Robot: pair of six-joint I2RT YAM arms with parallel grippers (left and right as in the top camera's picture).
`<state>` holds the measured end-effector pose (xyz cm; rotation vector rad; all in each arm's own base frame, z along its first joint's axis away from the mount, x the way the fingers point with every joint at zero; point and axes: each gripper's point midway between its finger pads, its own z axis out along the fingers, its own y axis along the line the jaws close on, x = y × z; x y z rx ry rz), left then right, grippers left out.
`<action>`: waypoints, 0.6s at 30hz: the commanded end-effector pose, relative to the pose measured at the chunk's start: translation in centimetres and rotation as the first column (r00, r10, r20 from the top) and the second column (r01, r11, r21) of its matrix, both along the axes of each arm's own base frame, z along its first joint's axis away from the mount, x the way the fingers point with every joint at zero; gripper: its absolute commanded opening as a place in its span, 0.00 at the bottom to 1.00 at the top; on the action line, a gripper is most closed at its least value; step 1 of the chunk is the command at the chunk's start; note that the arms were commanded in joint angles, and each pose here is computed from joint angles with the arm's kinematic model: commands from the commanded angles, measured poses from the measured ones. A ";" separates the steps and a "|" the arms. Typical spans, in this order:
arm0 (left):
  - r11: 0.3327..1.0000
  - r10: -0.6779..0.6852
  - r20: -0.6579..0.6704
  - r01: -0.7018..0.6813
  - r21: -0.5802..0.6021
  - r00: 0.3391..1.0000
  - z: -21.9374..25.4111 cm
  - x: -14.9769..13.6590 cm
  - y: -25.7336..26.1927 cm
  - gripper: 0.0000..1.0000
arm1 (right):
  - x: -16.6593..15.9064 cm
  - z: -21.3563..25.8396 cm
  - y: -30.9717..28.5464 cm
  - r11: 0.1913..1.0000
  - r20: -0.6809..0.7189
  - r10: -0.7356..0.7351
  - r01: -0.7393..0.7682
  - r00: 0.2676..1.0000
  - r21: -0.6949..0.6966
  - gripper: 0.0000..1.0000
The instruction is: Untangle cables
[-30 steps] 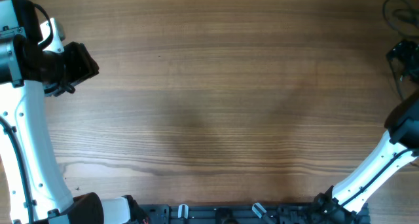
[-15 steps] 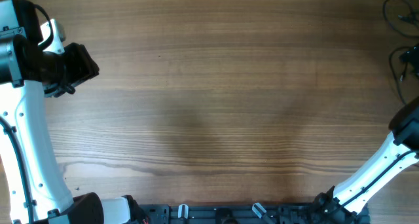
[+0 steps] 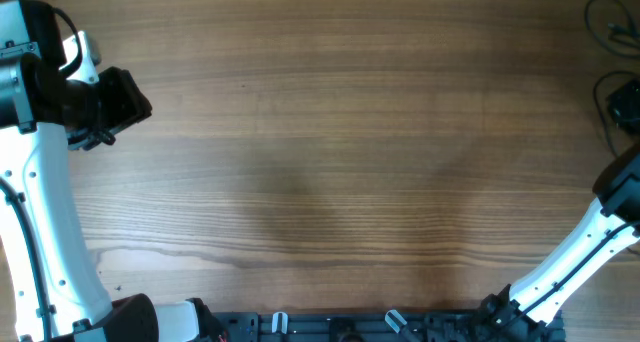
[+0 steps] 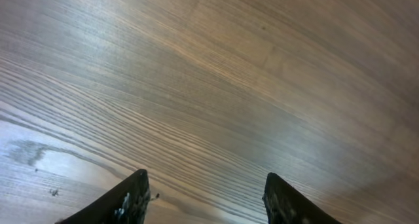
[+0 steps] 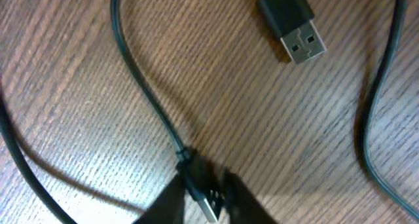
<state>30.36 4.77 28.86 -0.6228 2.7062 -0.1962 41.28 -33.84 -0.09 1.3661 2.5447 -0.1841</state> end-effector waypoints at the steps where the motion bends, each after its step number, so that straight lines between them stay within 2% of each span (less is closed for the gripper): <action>1: 1.000 -0.014 -0.001 0.014 0.014 1.000 0.0 -0.1 0.1 0.57 | -0.8 -3.6 2.5 0.993 -0.035 0.037 -0.033 0.999 0.112 0.04; 4: 1.000 -0.014 0.000 0.014 0.015 1.000 0.0 -0.1 0.1 0.57 | -0.1 -1.6 3.5 0.984 0.011 0.094 -0.095 0.995 0.148 0.04; 7: 1.000 -0.014 0.014 0.014 0.019 1.000 0.2 0.2 0.1 0.57 | -0.2 5.8 3.5 0.991 0.078 0.096 -0.102 0.992 0.085 0.04; 10: 1.000 -0.014 0.038 0.013 0.025 0.999 0.4 0.8 0.3 0.59 | -2.2 11.2 5.0 0.993 0.087 0.079 -0.086 0.993 0.083 0.04; 13: 1.000 -0.018 0.043 0.018 0.015 0.999 0.5 0.9 0.1 0.59 | -5.8 14.3 6.5 0.994 0.002 0.068 -0.068 0.998 0.082 0.04; 14: 1.000 -0.019 0.048 0.018 0.017 0.999 0.5 0.9 0.1 0.59 | -8.0 15.2 6.2 0.998 -0.084 0.045 -0.042 0.995 0.035 0.04; 16: 0.998 -0.056 0.055 0.054 0.035 0.997 0.6 1.1 0.2 0.59 | -11.5 16.1 4.1 0.987 -0.191 -0.150 0.134 0.970 -0.093 0.04; 18: 0.997 -0.066 0.054 0.064 0.043 0.996 0.5 1.1 0.2 0.59 | -14.7 16.4 2.1 0.930 -0.215 -0.357 0.323 0.909 -0.178 0.04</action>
